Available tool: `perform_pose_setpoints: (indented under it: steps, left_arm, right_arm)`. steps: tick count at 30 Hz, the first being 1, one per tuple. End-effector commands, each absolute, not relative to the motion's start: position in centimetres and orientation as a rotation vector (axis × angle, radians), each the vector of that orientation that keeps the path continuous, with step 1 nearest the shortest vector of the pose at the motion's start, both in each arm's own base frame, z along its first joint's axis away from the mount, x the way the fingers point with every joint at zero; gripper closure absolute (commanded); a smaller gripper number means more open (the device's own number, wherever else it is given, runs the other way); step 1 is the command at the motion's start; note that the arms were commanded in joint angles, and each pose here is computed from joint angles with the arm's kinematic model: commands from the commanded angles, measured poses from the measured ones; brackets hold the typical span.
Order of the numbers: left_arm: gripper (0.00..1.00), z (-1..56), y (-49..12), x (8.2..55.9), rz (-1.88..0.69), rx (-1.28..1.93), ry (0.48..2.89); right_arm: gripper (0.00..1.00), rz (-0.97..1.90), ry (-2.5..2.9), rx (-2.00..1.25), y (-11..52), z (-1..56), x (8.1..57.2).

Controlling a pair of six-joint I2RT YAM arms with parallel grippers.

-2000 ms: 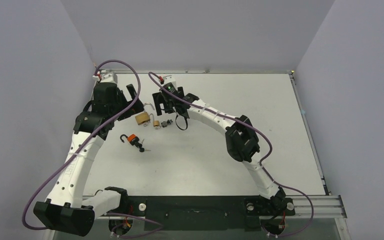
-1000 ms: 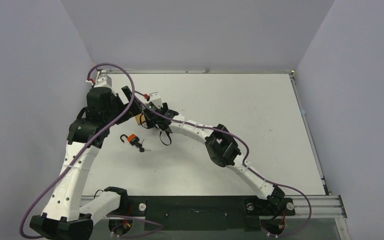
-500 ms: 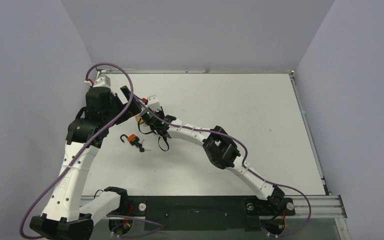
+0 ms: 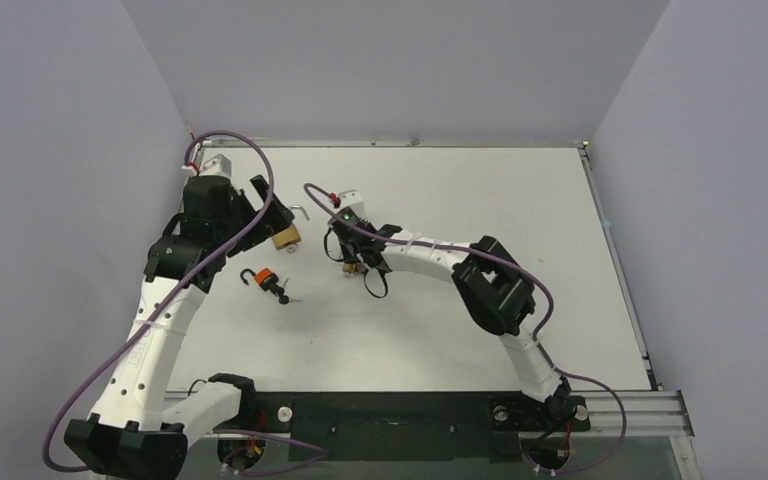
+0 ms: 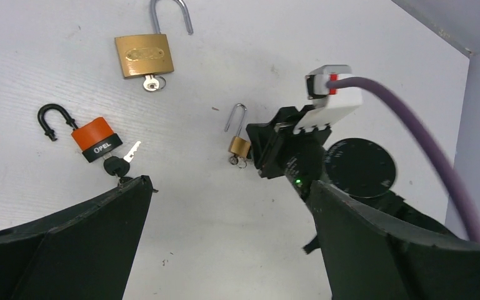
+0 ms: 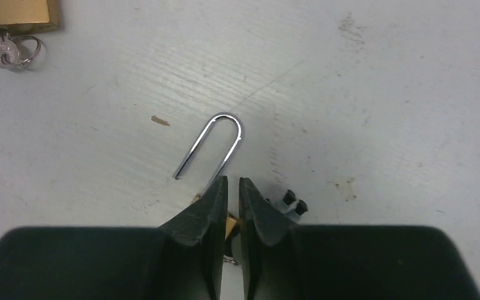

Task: Lock with the key
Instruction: Pick up the lock from the center of the board.

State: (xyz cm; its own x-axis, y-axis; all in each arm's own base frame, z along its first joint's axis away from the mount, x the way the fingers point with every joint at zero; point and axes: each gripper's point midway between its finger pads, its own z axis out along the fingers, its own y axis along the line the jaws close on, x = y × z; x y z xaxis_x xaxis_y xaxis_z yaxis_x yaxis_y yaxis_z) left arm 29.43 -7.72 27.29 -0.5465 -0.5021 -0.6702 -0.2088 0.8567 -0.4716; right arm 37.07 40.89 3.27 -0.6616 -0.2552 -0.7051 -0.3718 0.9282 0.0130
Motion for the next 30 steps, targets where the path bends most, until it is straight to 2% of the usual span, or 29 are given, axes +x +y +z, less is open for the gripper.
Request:
perform_pose_setpoints:
  steps: [1,6,12,16,18,21,24,25,30]
  left_arm:
    - [0.01,27.8,-9.5,31.0,-0.537,-0.455,2.119]
    - [0.01,25.2,-11.6,31.8,-0.627,-0.381,2.193]
    - [0.00,24.4,-12.8,32.7,-0.699,-0.383,2.196]
    - [0.00,24.9,-11.8,32.6,-0.645,-0.402,2.184]
    - [0.00,25.5,-11.0,32.6,-0.605,-0.417,2.170]
    - [0.00,27.1,-9.9,32.4,-0.561,-0.434,2.122]
    - [0.00,28.3,-9.2,31.9,-0.542,-0.444,2.091]
    - [0.00,28.7,-8.9,31.8,-0.535,-0.443,2.079]
    - [0.00,29.4,-8.2,30.9,-0.508,-0.441,2.067]
  right_arm:
    - [0.93,0.458,2.177,-0.452,41.3,11.0,37.7]
    - [0.95,0.538,2.114,-0.510,40.0,13.7,36.1]
    - [0.75,0.447,2.202,-0.406,39.7,14.6,36.7]
    - [0.60,0.349,2.245,-0.412,41.7,13.1,36.3]
    - [0.56,0.304,2.292,-0.426,42.4,11.9,35.7]
    - [0.56,0.275,2.318,-0.384,43.1,10.9,36.3]
    - [0.72,0.212,2.353,-0.341,43.4,9.7,37.1]
    - [0.73,0.183,2.355,-0.330,43.2,9.6,37.3]
    - [0.71,0.130,2.376,-0.314,43.0,8.4,37.5]
